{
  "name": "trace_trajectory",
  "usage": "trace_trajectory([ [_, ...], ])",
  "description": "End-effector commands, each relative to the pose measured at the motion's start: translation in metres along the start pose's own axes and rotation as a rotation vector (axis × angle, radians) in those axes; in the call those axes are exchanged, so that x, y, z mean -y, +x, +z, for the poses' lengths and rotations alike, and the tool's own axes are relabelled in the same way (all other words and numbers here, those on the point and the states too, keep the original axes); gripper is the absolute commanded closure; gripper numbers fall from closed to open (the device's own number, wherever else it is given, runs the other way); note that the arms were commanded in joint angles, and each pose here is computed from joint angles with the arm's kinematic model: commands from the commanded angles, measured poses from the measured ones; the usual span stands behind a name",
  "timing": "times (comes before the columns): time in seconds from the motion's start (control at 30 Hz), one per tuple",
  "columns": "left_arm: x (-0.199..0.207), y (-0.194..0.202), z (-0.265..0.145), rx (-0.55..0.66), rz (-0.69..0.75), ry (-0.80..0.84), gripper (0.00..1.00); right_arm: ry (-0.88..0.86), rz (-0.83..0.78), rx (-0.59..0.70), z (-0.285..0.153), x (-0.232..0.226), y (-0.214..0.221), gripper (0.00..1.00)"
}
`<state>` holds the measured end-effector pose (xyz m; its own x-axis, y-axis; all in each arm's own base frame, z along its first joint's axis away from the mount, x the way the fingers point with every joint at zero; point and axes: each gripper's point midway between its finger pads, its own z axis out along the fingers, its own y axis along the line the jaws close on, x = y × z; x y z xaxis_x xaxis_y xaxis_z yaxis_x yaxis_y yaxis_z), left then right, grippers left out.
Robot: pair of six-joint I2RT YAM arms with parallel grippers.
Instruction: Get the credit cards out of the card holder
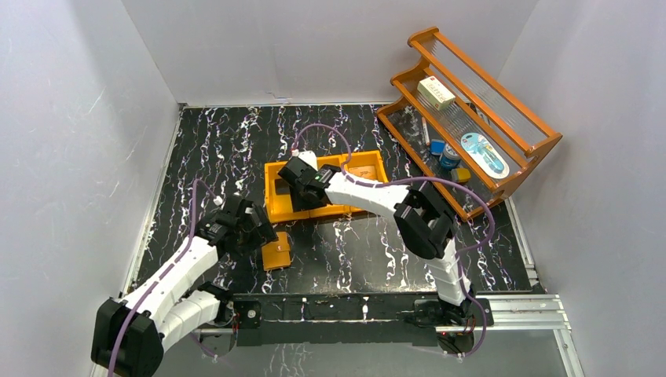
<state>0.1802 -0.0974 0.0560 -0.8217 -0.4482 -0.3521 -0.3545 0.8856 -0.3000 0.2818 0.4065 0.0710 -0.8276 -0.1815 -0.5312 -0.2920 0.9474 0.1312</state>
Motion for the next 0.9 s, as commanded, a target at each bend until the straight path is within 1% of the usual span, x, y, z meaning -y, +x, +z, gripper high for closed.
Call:
trace_trajectory([
  [0.0,0.011,0.008,0.001,-0.036,-0.008,0.067,0.14,-0.088,0.01,0.097,-0.048,-0.017,-0.036,0.42],
  [0.07,0.014,0.01,0.002,-0.044,-0.003,0.087,0.17,-0.119,0.02,0.12,-0.059,-0.02,-0.041,0.39],
  [0.13,0.016,0.012,0.005,-0.053,0.006,0.099,0.21,-0.134,0.037,0.124,-0.068,-0.018,-0.04,0.38],
  [0.27,0.013,0.022,0.016,-0.097,0.026,0.098,0.3,-0.156,0.079,0.122,-0.078,-0.008,-0.027,0.35],
  [0.33,0.013,0.026,0.021,-0.12,0.033,0.101,0.37,-0.165,0.096,0.111,-0.082,-0.002,-0.017,0.35],
  [0.47,0.016,0.03,0.027,-0.14,0.051,0.117,0.43,-0.164,0.141,0.096,-0.089,0.013,0.003,0.34],
  [0.6,0.024,0.033,0.031,-0.163,0.073,0.16,0.47,-0.164,0.177,0.074,-0.083,0.026,0.024,0.33],
  [0.7,0.028,0.034,0.034,-0.18,0.078,0.171,0.5,-0.174,0.192,0.044,-0.071,0.026,0.03,0.33],
  [0.77,0.028,0.034,0.034,-0.18,0.084,0.17,0.51,-0.187,0.193,0.025,-0.063,0.021,0.03,0.35],
  [0.8,0.027,0.036,0.031,-0.174,0.086,0.181,0.5,-0.21,0.186,-0.005,-0.049,0.008,0.03,0.37],
  [0.87,0.023,0.04,0.03,-0.176,0.073,0.178,0.49,-0.227,0.186,-0.027,-0.039,-0.002,0.03,0.39],
])
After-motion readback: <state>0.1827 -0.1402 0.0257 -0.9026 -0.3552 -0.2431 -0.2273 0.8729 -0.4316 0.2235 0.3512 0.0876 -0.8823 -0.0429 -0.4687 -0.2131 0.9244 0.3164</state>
